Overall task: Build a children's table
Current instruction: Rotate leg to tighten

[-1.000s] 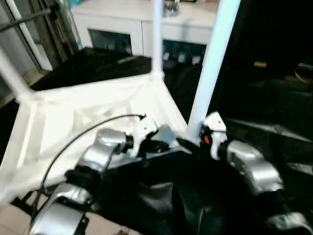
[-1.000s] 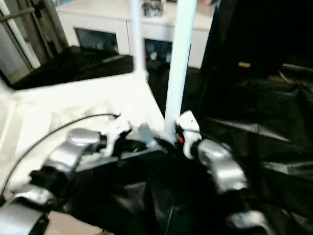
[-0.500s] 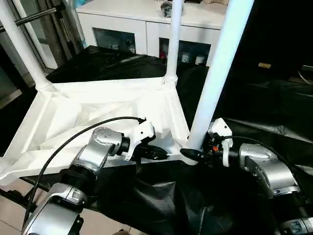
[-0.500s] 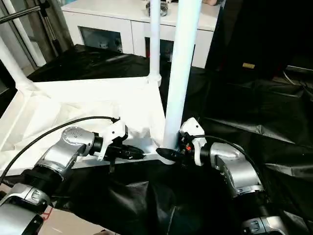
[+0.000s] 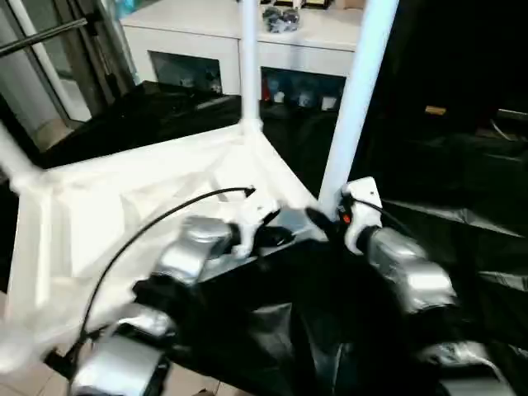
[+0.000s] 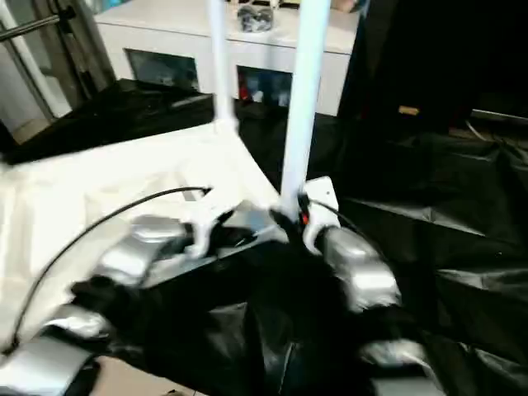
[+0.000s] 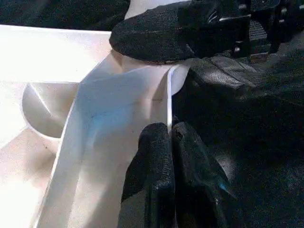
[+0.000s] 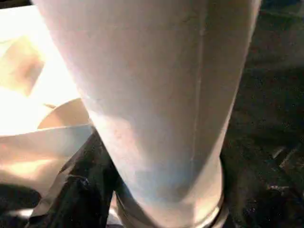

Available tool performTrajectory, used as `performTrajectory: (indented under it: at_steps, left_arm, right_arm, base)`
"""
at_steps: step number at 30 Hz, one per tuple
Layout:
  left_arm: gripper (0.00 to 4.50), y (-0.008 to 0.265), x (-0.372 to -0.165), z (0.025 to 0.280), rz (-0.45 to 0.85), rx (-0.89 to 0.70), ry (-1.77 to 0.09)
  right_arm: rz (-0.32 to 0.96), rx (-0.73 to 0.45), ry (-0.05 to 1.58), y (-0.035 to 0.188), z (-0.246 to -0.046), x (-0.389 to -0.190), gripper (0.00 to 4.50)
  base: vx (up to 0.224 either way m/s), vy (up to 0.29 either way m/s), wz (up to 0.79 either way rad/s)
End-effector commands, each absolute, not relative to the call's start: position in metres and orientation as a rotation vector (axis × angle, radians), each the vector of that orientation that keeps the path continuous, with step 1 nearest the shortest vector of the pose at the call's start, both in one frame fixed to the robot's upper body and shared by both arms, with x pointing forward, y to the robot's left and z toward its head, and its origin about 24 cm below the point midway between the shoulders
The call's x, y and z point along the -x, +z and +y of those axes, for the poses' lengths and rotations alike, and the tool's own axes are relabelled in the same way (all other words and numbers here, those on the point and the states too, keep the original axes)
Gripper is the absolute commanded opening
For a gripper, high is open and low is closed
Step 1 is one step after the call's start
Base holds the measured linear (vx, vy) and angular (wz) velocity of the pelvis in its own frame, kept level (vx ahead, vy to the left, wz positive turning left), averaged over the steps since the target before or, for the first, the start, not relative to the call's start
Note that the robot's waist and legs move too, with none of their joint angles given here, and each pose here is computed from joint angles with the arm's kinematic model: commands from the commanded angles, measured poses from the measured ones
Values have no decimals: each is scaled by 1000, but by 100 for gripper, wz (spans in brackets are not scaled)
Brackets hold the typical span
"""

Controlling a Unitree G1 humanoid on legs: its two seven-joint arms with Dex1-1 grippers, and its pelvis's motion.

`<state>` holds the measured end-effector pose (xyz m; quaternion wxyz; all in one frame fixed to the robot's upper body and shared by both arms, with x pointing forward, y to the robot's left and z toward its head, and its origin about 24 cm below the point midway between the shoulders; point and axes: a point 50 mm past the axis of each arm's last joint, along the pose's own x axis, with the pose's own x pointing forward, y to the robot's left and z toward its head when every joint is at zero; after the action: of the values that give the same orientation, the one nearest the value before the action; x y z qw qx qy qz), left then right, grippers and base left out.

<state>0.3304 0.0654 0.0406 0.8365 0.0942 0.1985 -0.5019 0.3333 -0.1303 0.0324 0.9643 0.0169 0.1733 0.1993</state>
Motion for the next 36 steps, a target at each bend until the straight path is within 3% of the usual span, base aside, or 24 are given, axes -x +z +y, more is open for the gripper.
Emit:
performTrajectory:
  at_steps: [1,4,7,14,24,36]
  left_arm:
    - [0,43,-328,49,405,-193,-1097]
    - [0,44,-327,49,392,-200,-1129]
    - [0,45,-325,53,385,-210,-1168]
    - [0,48,-318,66,372,-249,-1302]
    - [0,54,-310,84,372,-275,-1465]
    - [0,53,-309,87,384,-270,-1465]
  right_arm:
    - [488,-24,465,1,-115,-318,300]
    - [478,-56,498,4,-112,-318,335]
    - [443,-1,547,8,-113,-319,354]
    - [350,20,836,27,-116,-307,354]
    - [393,70,1203,39,-139,-277,354]
    - [413,26,1214,39,-134,-275,285]
  base:
    - [0,0,0]
    - [0,0,0]
    - [0,0,0]
    - [0,0,0]
    - [0,0,0]
    - [0,0,0]
